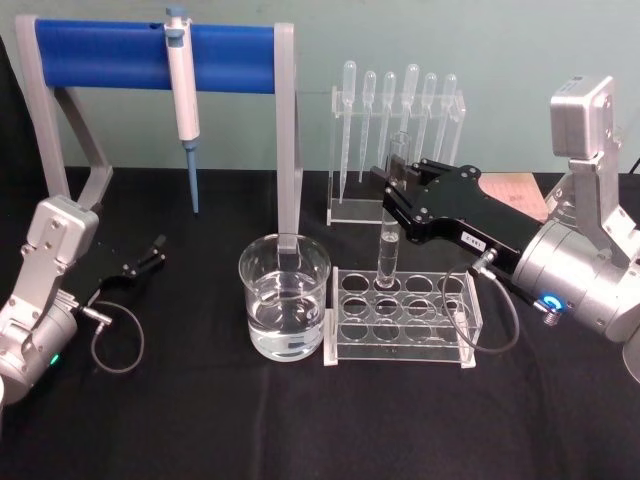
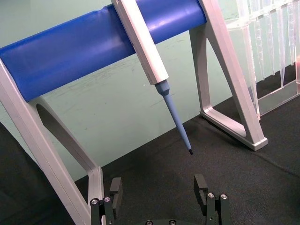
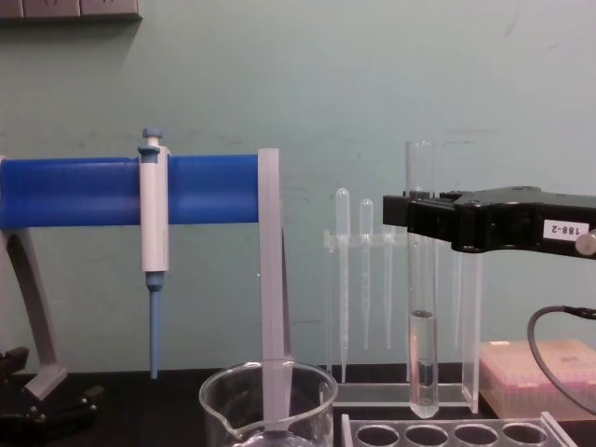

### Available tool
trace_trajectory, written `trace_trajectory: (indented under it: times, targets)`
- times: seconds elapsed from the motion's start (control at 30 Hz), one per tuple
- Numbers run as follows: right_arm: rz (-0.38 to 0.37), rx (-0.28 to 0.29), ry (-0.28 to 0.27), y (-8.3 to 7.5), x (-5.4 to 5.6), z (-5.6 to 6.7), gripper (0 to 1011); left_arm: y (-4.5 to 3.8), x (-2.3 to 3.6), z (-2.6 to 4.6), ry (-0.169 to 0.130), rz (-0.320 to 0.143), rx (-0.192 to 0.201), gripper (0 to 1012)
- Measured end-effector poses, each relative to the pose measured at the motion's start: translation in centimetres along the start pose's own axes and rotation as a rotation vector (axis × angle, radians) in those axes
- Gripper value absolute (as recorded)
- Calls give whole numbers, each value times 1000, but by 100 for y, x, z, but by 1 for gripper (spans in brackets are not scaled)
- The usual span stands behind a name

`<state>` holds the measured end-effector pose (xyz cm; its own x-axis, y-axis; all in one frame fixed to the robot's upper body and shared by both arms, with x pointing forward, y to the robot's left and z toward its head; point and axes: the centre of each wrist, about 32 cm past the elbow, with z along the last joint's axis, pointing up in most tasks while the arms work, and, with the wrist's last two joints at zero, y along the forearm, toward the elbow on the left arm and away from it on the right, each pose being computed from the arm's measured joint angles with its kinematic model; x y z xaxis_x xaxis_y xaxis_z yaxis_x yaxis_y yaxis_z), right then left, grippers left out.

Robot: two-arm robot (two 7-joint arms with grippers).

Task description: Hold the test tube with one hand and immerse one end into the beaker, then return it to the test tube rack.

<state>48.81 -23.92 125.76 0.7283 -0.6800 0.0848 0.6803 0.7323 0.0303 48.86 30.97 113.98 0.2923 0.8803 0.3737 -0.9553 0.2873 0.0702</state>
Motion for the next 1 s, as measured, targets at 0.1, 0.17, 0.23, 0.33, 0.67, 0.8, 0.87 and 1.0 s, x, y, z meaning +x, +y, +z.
trace_trajectory:
  times: [0.1, 0.17, 0.23, 0.33, 0.67, 0.8, 0.87, 1.0]
  targets:
    - [0, 0, 0, 0, 0, 0, 224, 0, 0, 0, 0, 0, 0, 1000]
    - [0, 0, 0, 0, 0, 0, 225, 0, 0, 0, 0, 0, 0, 1000]
    - [0, 0, 0, 0, 0, 0, 224, 0, 0, 0, 0, 0, 0, 1000]
    - [0, 0, 0, 0, 0, 0, 224, 0, 0, 0, 0, 0, 0, 1000]
    - [0, 0, 0, 0, 0, 0, 225, 0, 0, 0, 0, 0, 0, 1000]
    - [0, 0, 0, 0, 0, 0, 225, 0, 0, 0, 0, 0, 0, 1000]
    - [0, 0, 0, 0, 0, 0, 225, 0, 0, 0, 0, 0, 0, 1000]
    - [0, 0, 0, 0, 0, 0, 225, 0, 0, 0, 0, 0, 0, 1000]
